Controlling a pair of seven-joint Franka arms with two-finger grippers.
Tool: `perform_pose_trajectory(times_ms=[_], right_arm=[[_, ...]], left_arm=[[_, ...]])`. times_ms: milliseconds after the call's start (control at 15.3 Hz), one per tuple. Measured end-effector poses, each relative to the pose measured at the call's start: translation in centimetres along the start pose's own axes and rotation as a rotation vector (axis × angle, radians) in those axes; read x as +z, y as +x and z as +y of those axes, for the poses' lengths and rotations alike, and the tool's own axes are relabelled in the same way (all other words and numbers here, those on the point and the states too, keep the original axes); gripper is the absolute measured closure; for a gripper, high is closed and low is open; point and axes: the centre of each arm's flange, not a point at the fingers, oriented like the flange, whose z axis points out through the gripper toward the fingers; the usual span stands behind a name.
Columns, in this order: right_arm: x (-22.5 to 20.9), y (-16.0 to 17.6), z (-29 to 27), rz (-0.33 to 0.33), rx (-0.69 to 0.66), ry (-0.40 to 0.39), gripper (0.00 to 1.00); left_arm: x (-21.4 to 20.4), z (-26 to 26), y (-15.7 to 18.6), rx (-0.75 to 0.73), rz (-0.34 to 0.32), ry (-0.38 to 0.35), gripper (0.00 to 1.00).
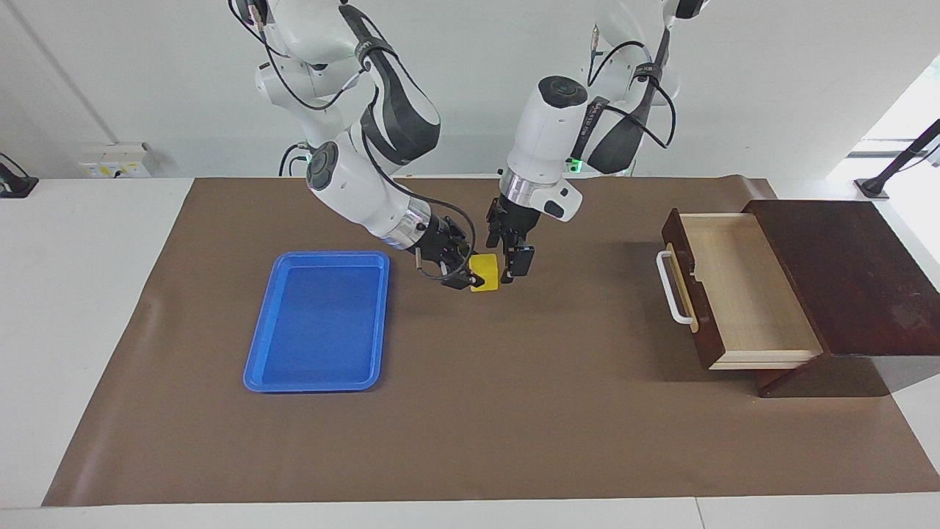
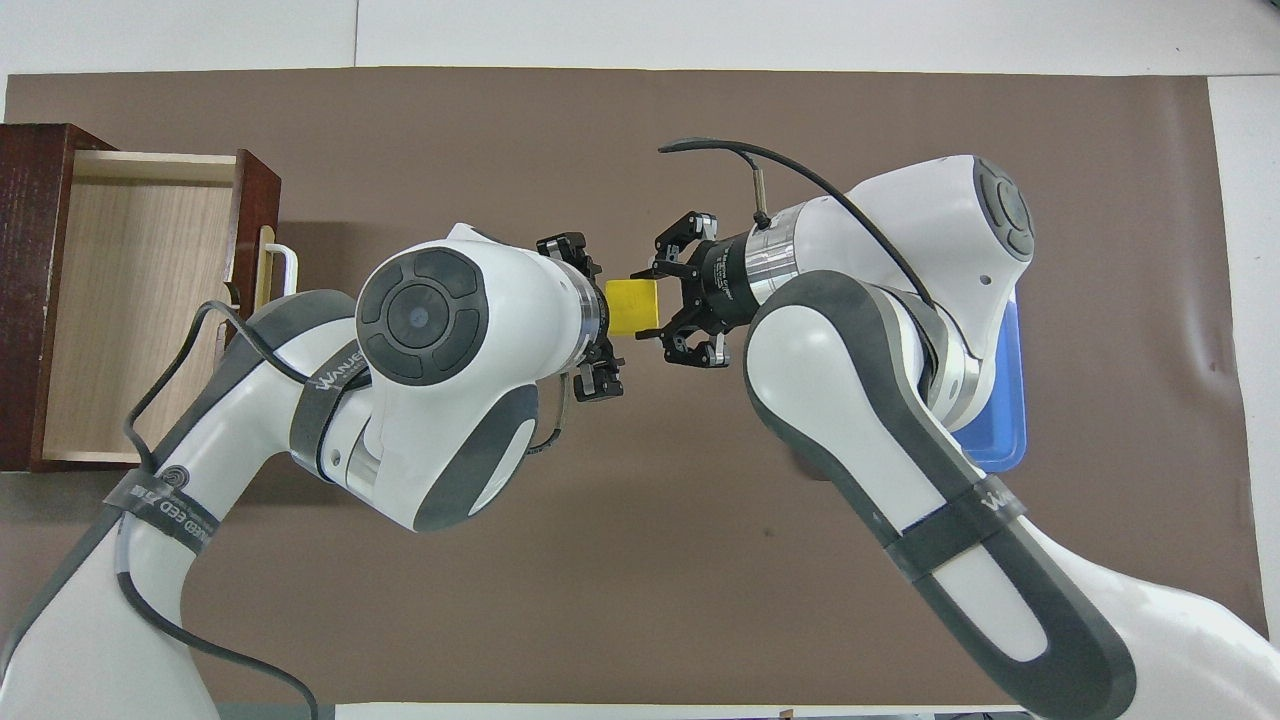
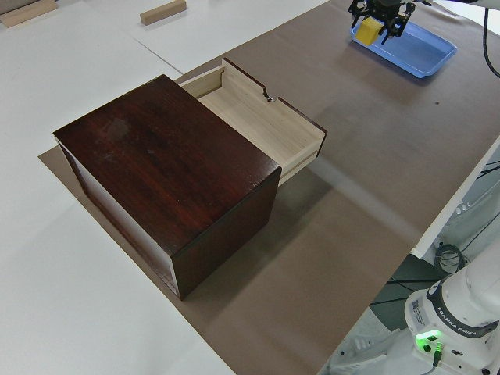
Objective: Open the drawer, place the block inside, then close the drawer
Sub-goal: 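Grasp the yellow block with the left gripper and open the right gripper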
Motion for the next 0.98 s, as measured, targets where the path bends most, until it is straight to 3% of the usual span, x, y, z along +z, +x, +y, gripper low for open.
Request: perform_pose_trajectory(times_ms=[784,914,980], right_arm=[[-0.3,0.3,-0.2,-0.006,0.012,0.006,0.44],[-0.3,0.3,-0.2,-0.007,0.013,0.006,0.44],[-0.3,0.3,-0.2,-0.007,0.013,0.004,0.44]], left_arm=[[2.6,-0.3,-0.8,0.036,-0.018,0.000,0.00],[2.7,-0.3,-0.8,0.038,-0.020,0.000,0.04],[2.7,-0.3,-0.8,0.038,-0.020,-0.001,0.13]])
